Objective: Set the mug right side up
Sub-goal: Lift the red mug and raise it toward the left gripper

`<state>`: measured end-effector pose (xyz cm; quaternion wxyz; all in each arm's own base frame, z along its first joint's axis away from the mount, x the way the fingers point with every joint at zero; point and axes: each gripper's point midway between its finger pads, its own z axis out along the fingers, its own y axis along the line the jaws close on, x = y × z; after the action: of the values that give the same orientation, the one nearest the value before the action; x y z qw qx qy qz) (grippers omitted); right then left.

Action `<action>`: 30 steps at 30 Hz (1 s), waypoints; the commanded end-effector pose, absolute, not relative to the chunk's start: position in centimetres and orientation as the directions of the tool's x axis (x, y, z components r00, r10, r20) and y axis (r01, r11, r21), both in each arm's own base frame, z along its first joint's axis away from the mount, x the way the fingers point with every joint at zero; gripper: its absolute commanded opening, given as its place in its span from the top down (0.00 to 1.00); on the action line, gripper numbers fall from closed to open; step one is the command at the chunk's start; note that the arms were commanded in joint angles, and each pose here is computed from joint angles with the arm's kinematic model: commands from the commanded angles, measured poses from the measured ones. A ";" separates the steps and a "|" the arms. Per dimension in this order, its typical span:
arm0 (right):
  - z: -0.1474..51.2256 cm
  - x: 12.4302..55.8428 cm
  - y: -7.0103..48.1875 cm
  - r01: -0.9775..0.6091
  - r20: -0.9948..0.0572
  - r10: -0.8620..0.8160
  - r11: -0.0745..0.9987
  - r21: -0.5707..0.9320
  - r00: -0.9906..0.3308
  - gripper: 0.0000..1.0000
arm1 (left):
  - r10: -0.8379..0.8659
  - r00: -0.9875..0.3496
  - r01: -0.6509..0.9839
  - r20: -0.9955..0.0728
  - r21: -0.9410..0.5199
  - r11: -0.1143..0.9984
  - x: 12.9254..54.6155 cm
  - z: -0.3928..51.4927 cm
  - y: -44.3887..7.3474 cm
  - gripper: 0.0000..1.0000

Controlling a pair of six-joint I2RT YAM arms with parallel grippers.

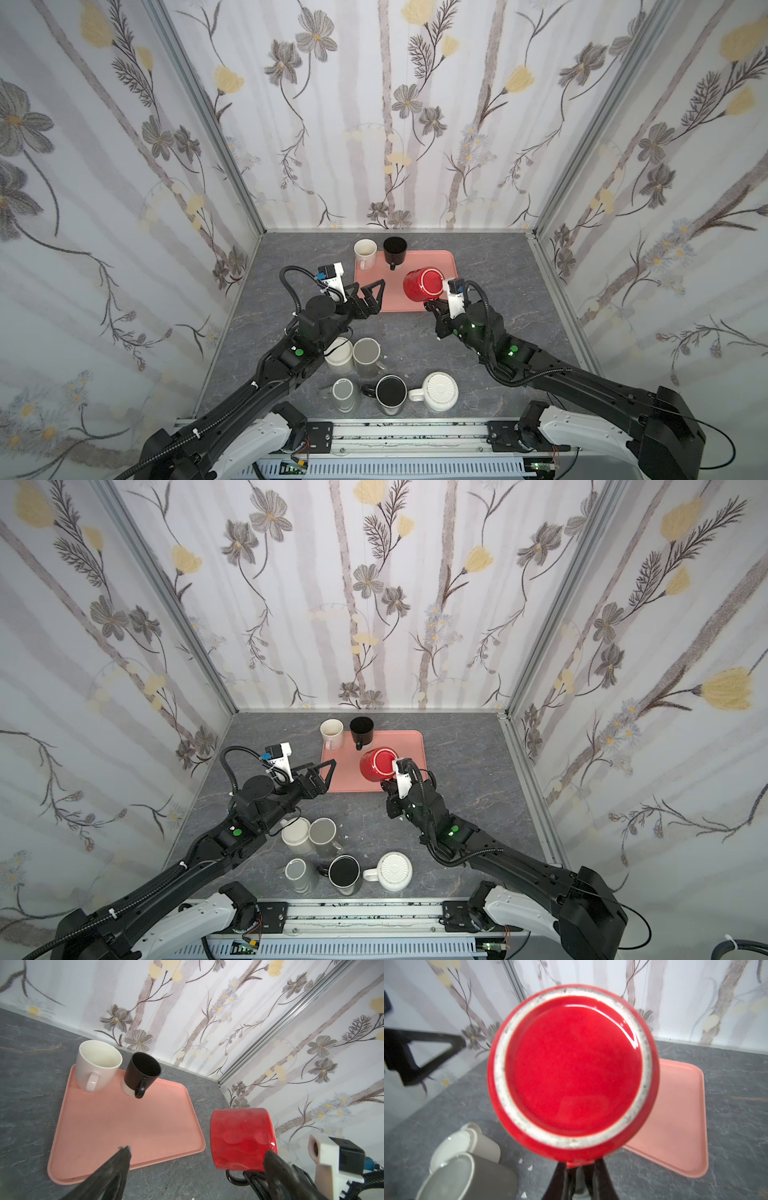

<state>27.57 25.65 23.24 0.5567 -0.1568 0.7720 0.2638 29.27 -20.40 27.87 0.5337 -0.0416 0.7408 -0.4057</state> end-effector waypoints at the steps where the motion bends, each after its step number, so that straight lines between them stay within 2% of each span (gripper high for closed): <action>1: 31.0 28.1 26.4 -0.628 -0.929 0.305 0.686 0.367 -0.209 1.00 | -0.512 -0.413 0.490 -0.753 -0.658 0.572 28.6 30.8 -22.1 0.00; 3: 33.2 28.2 26.3 -0.660 -0.899 0.390 0.625 0.416 -0.197 1.00 | -0.507 -0.427 0.537 -0.749 -0.661 0.524 28.0 31.3 -22.9 0.01; 6: 36.1 27.8 26.3 -0.716 -0.850 0.489 0.520 0.466 -0.198 1.00 | -0.501 -0.446 0.587 -0.742 -0.665 0.462 27.3 31.8 -23.8 0.14; 8: 37.5 27.4 26.8 -0.746 -0.825 0.523 0.458 0.483 -0.213 1.00 | -0.504 -0.452 0.625 -0.736 -0.664 0.410 26.7 32.4 -24.3 0.20; 11: 38.9 26.1 27.5 -0.799 -0.791 0.562 0.347 0.491 -0.242 1.00 | -0.505 -0.460 0.674 -0.730 -0.658 0.337 25.8 33.1 -25.0 0.23; 14: 39.8 25.0 28.0 -0.827 -0.763 0.584 0.260 0.498 -0.276 1.00 | -0.502 -0.467 0.709 -0.728 -0.648 0.279 25.2 33.8 -25.6 0.32; 23: 40.4 23.0 30.0 -0.859 -0.761 0.566 0.168 0.484 -0.318 1.00 | -0.531 -0.443 0.792 -0.722 -0.592 0.145 23.0 36.5 -26.1 0.50; 26: 40.2 22.7 30.6 -0.861 -0.763 0.555 0.152 0.485 -0.331 1.00 | -0.531 -0.445 0.796 -0.721 -0.590 0.135 22.8 36.6 -26.2 0.53; 30: 40.0 22.6 31.2 -0.857 -0.755 0.555 0.135 0.497 -0.350 1.00 | -0.535 -0.441 0.803 -0.720 -0.583 0.123 22.6 37.1 -26.3 0.62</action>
<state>23.72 31.75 36.71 0.5267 -0.1423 0.5717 0.6128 23.43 -26.51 35.29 0.5031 0.1117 0.5769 -0.6337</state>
